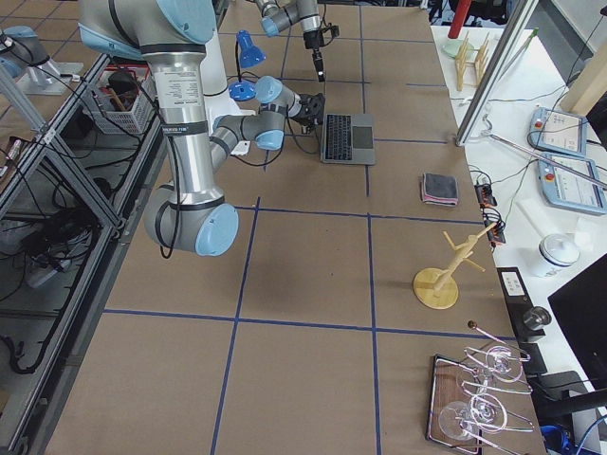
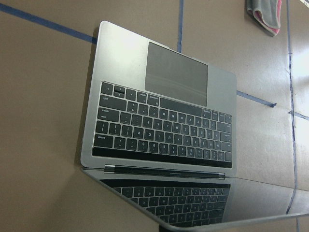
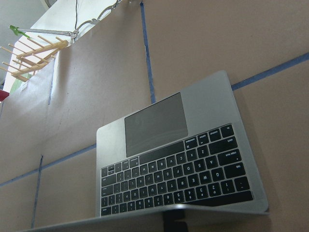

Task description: Close laptop

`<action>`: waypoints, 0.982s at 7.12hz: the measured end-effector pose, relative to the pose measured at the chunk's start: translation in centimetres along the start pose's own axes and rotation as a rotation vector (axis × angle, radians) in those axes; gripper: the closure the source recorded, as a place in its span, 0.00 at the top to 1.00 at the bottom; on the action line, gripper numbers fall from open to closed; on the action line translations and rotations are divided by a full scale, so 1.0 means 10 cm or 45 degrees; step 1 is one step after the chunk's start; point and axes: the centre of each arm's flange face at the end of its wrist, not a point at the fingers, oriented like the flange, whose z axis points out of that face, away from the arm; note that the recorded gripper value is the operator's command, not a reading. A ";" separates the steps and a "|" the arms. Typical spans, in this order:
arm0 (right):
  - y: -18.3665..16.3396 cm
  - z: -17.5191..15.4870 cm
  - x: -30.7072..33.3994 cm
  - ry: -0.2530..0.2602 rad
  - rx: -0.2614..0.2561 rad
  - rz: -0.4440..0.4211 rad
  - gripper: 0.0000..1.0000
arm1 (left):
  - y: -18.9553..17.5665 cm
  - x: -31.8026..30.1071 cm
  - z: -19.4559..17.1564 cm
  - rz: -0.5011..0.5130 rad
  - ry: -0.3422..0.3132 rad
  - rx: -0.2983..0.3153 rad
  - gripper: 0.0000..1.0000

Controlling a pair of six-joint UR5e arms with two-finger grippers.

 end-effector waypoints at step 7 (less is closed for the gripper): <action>-0.53 0.58 -0.33 0.149 0.046 0.022 0.01 | -0.45 0.00 0.25 -0.037 -0.060 0.073 0.00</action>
